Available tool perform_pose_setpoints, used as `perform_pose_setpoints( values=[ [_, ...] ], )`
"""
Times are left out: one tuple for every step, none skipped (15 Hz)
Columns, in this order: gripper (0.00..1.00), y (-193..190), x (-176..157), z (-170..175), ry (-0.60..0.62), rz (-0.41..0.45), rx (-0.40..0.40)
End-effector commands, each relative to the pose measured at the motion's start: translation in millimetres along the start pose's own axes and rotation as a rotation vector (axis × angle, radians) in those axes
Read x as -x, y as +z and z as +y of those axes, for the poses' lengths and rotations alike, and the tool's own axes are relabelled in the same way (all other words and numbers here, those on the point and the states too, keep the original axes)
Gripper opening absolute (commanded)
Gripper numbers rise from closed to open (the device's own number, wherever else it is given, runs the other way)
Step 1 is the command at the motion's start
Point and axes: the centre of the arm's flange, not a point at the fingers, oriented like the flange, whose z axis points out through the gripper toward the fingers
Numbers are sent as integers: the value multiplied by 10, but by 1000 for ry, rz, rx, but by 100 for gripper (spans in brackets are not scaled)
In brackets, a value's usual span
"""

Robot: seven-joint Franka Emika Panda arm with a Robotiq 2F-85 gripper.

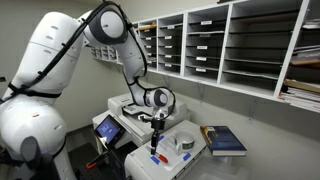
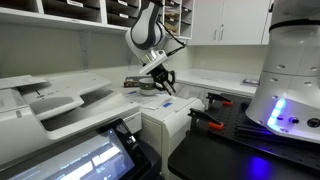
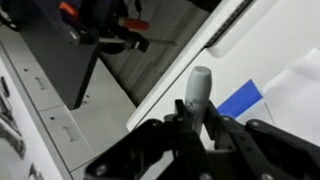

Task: Remove the marker from the mug.

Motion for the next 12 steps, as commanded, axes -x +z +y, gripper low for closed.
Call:
perform_pose_setpoints(
  values=[
    [6,105,2,-95,129,51,-85],
    [6,120,-4,-122,159,57,-111],
    [6,128,-6,-137,176,49,-124],
    [6,137,-1,-138,193,57,-134],
    [6,143,7,-131,211,76,-145],
    [6,131,15,-108,218,84,-152],
    [48,98,27,-65,228,91,-156],
    [49,69,36,-22,249,107,-161],
    [56,5,50,50,250,129,-161],
    [63,-54,56,125,232,160,-177],
    [70,-165,62,239,218,181,-191],
    [79,-260,64,341,208,201,-202]
  ],
)
